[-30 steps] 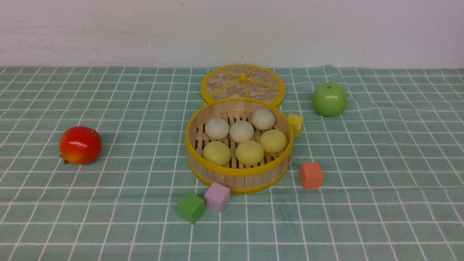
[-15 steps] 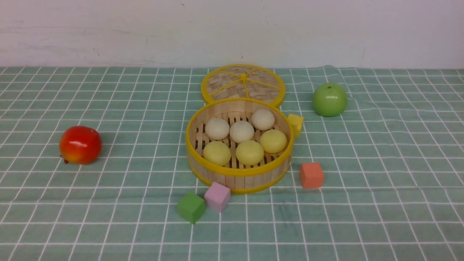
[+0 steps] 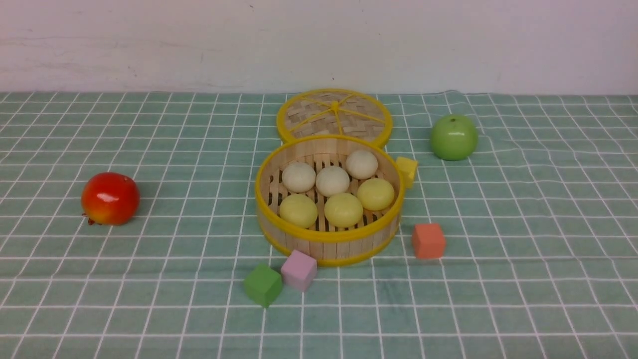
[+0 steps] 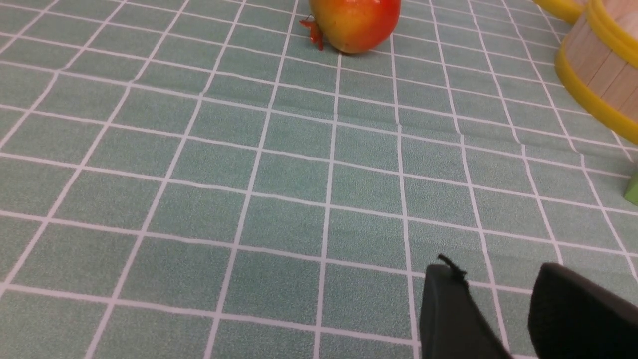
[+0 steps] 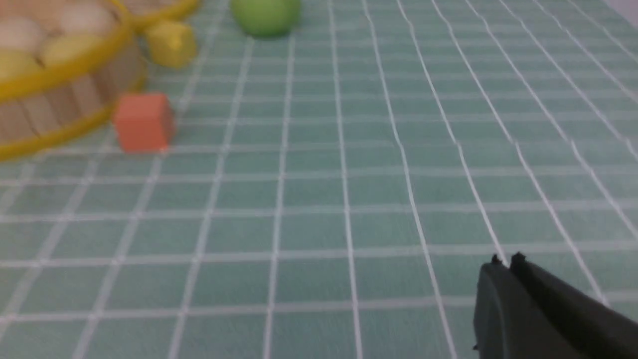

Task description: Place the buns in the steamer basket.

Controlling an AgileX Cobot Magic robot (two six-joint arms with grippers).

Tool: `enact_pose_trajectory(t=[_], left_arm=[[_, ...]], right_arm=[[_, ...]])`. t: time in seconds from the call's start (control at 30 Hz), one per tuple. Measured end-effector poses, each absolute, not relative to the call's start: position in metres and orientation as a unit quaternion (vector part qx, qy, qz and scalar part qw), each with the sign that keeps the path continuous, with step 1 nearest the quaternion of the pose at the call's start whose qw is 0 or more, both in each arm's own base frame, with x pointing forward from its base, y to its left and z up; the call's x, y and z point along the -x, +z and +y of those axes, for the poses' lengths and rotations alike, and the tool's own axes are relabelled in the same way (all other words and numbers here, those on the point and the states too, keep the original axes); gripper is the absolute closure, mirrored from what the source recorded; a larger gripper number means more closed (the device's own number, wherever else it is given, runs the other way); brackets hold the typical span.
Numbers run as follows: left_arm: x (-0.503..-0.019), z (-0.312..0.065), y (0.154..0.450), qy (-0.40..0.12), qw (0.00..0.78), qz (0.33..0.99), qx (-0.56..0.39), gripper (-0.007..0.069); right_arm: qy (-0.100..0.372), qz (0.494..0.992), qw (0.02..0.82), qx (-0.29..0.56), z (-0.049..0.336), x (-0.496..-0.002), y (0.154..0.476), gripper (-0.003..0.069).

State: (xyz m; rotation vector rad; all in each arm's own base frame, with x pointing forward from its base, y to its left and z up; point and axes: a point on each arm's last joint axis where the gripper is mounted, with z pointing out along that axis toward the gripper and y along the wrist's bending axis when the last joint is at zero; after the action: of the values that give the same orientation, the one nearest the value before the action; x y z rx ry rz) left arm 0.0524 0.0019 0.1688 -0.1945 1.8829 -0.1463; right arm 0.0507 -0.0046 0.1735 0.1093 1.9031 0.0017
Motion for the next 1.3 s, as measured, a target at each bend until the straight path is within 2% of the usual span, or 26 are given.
enact_pose_trajectory(t=[1.3], left_arm=[[-0.0524, 0.0019, 0.1688, -0.063, 0.582, 0.806, 0.083, 0.0387]], right_arm=[[0.001, 0.803, 0.594, -0.051, -0.0048, -0.0520, 0.1746, 0.0624]])
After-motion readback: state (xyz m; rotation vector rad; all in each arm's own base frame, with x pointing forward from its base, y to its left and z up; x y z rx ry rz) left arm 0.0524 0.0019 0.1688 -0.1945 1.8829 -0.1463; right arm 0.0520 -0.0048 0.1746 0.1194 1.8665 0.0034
